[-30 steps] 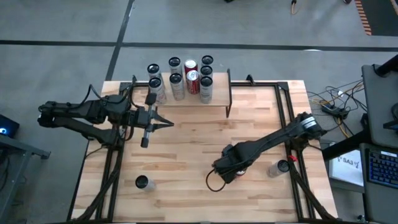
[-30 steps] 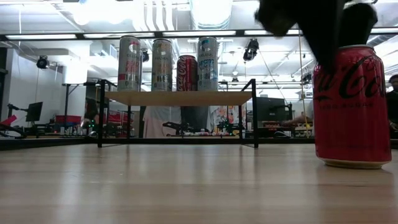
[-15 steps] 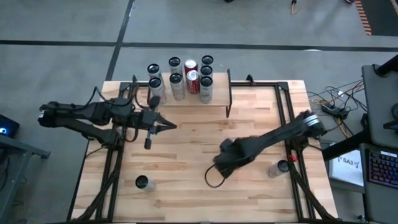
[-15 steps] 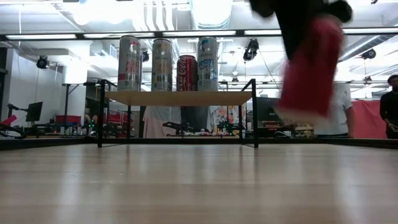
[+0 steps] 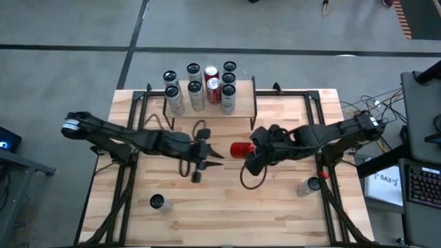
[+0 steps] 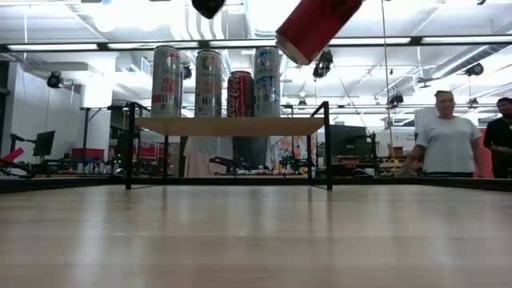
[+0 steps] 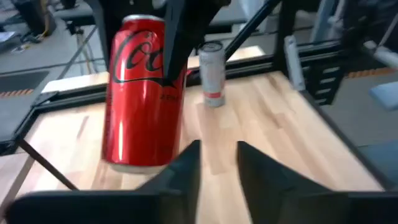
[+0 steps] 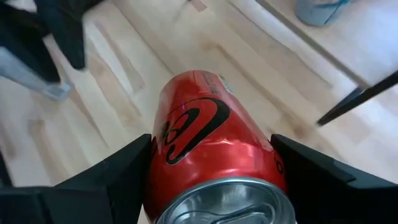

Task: Place canned beverage on shelf
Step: Put the red soda can aligned with the other red soda cans on the shelf

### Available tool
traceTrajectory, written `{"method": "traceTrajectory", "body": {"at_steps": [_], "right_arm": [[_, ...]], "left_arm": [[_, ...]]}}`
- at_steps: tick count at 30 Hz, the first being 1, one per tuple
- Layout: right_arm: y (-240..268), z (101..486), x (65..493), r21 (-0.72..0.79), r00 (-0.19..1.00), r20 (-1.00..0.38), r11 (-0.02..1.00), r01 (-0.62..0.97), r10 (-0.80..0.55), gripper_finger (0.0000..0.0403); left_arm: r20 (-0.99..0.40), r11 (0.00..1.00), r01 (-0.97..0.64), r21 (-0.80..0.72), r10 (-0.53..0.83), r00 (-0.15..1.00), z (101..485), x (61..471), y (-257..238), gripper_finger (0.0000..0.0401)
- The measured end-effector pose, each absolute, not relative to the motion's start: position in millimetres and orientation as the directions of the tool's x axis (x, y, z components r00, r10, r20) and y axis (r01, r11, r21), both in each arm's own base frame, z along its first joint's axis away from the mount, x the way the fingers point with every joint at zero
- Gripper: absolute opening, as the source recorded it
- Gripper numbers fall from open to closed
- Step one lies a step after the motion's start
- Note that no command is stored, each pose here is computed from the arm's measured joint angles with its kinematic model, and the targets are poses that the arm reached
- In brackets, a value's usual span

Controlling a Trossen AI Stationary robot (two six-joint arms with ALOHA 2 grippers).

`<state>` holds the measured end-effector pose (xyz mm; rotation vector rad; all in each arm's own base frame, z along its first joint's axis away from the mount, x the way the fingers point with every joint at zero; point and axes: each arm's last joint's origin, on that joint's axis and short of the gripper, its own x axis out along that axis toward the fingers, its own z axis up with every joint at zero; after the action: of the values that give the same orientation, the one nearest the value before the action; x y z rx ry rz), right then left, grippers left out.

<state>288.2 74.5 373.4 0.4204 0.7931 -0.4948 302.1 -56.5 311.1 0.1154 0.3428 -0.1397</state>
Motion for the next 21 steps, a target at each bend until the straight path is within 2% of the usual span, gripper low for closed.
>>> {"method": "traceTrajectory", "body": {"at_steps": [5, 10, 12, 16, 21], "right_arm": [[62, 373, 290, 0.149, 0.581, -0.779, 0.83, 0.538, -0.236, 0.0284], [50, 371, 290, 0.129, 0.548, -0.8, 0.821, 0.557, -0.245, 0.0284], [47, 370, 288, 0.108, 0.53, -0.807, 0.818, 0.565, -0.26, 0.0284], [42, 369, 292, 0.089, 0.528, -0.805, 0.825, 0.558, -0.27, 0.0284], [41, 367, 294, 0.081, 0.519, -0.811, 0.829, 0.554, -0.268, 0.0284]], "left_arm": [[-0.371, 0.987, 0.072, 0.145, -0.013, 0.929, 304, 326, -62, 0.0205], [-0.354, 0.953, -0.149, 0.263, 0.239, 0.904, 302, 349, -67, 0.0331], [-0.351, 0.943, -0.181, 0.281, 0.276, 0.895, 301, 359, -69, 0.0366], [-0.376, 0.934, -0.211, 0.288, 0.313, 0.872, 295, 379, -72, 0.0395], [-0.385, 0.885, -0.324, 0.334, 0.441, 0.811, 289, 399, -73, 0.0386]]}}
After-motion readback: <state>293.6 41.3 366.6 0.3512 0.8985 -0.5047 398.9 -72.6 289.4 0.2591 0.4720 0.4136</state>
